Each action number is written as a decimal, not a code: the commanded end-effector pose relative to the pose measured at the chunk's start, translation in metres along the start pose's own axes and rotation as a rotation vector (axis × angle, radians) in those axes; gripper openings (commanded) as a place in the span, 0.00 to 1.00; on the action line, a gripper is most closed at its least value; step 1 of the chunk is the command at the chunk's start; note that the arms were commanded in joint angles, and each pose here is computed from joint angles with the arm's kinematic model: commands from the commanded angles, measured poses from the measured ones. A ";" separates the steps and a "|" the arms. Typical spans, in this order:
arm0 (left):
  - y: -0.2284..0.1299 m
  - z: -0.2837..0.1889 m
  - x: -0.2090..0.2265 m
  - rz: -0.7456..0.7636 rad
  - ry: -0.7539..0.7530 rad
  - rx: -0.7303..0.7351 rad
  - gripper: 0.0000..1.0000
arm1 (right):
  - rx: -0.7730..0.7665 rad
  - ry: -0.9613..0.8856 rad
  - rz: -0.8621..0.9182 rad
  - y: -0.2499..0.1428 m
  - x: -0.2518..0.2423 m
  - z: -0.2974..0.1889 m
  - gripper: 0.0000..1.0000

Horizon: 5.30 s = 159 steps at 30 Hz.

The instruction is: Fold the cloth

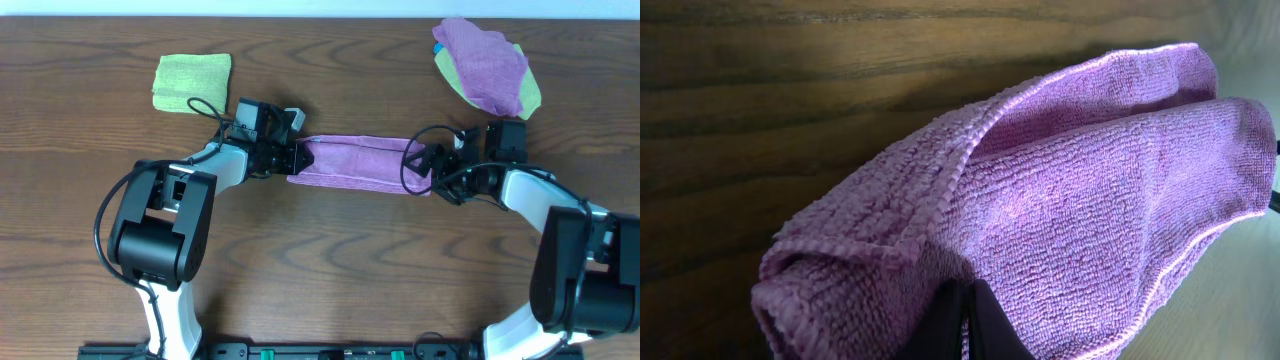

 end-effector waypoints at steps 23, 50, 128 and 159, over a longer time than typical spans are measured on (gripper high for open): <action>0.000 0.003 -0.001 0.011 -0.028 0.010 0.06 | -0.128 -0.333 -0.065 -0.001 -0.056 0.028 0.63; 0.000 0.003 -0.001 0.011 -0.027 0.010 0.06 | 0.059 -0.312 0.061 -0.033 -0.071 0.051 0.62; 0.003 0.003 -0.001 0.019 -0.027 -0.005 0.06 | -0.196 -0.085 0.023 -0.045 -0.083 0.006 0.80; 0.003 0.003 -0.001 0.019 -0.027 -0.005 0.06 | -0.162 -0.062 0.025 -0.035 -0.071 0.026 0.60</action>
Point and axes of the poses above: each gripper's point midway between its finger pads, its own z axis out along the fingers, its own x axis along the line the jaws close on, y = z × x, the point moved 5 cm from there along -z, back along the fingers, and after that the axes turned 9 degrees about z, right-handed, at the moved point
